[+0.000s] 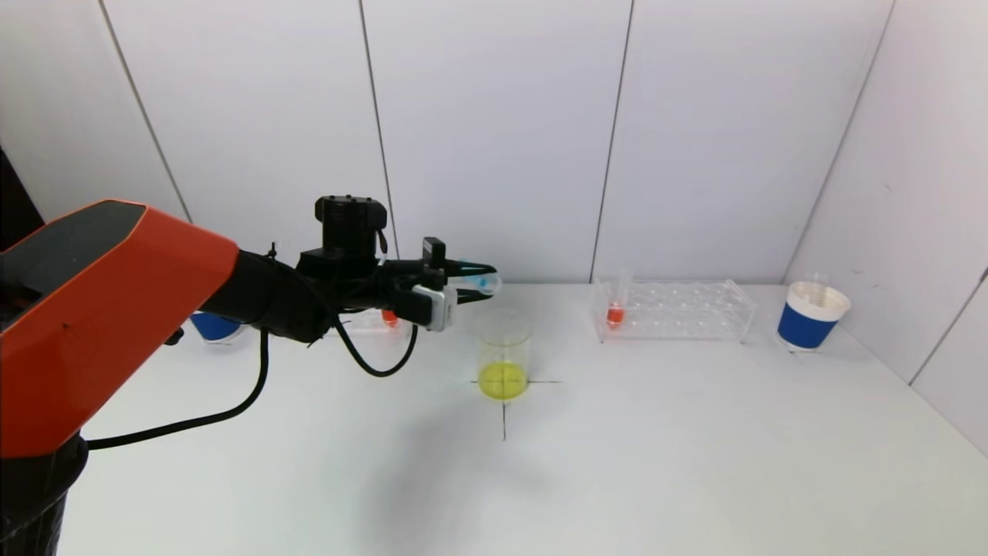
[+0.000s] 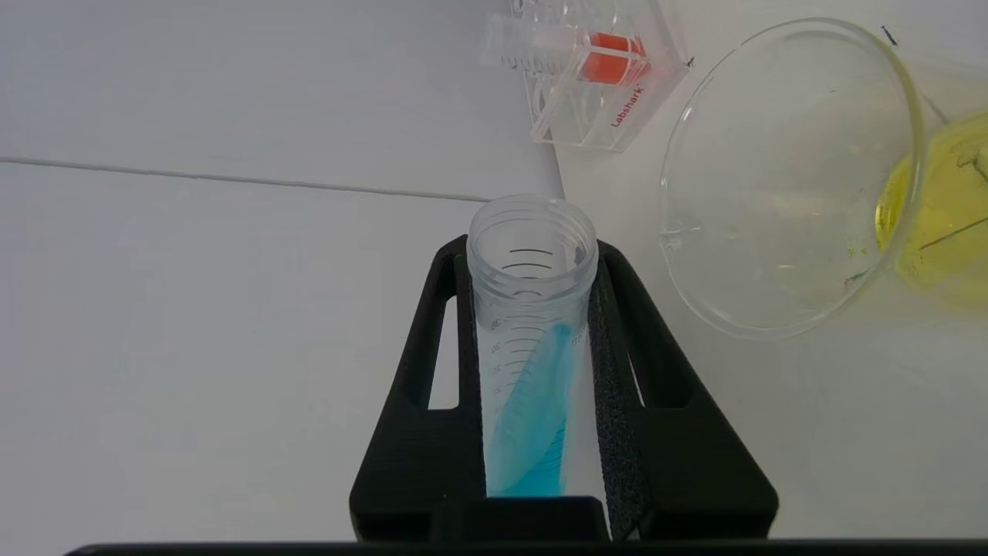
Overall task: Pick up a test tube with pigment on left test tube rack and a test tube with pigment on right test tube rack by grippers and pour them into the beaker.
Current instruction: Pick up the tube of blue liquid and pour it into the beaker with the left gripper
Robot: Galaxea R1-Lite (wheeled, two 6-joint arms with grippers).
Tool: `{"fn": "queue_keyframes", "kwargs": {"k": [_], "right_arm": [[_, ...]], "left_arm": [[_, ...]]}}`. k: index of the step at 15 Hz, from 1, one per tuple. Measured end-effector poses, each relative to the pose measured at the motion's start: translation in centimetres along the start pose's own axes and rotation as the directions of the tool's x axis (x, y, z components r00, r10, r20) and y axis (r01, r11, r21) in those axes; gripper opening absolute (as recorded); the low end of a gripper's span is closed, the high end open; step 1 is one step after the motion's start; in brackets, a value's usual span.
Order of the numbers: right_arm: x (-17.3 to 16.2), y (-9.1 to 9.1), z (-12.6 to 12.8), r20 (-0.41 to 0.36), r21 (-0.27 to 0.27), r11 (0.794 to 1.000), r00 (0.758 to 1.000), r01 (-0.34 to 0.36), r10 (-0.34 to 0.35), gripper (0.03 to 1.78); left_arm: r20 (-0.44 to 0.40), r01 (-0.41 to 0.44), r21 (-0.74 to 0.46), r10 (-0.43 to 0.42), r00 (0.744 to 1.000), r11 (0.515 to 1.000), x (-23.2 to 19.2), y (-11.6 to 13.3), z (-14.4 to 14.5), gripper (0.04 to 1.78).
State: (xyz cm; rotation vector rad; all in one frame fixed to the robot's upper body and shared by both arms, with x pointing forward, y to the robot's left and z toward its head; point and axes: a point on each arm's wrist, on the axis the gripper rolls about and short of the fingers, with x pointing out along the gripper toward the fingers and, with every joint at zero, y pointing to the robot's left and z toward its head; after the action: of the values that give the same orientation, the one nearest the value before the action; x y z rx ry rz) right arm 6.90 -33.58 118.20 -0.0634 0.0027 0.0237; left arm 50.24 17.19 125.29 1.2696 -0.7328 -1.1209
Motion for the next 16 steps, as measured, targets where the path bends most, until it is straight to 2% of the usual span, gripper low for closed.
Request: {"fn": "queue_keyframes", "kwargs": {"k": [16], "right_arm": [[0.00,0.00,0.00,0.000,0.000,1.000,1.000,0.000,0.000,1.76]], "left_arm": [[-0.060,0.026,0.234,-0.012,0.998,0.972,0.40,-0.49,-0.31,0.42]]}}
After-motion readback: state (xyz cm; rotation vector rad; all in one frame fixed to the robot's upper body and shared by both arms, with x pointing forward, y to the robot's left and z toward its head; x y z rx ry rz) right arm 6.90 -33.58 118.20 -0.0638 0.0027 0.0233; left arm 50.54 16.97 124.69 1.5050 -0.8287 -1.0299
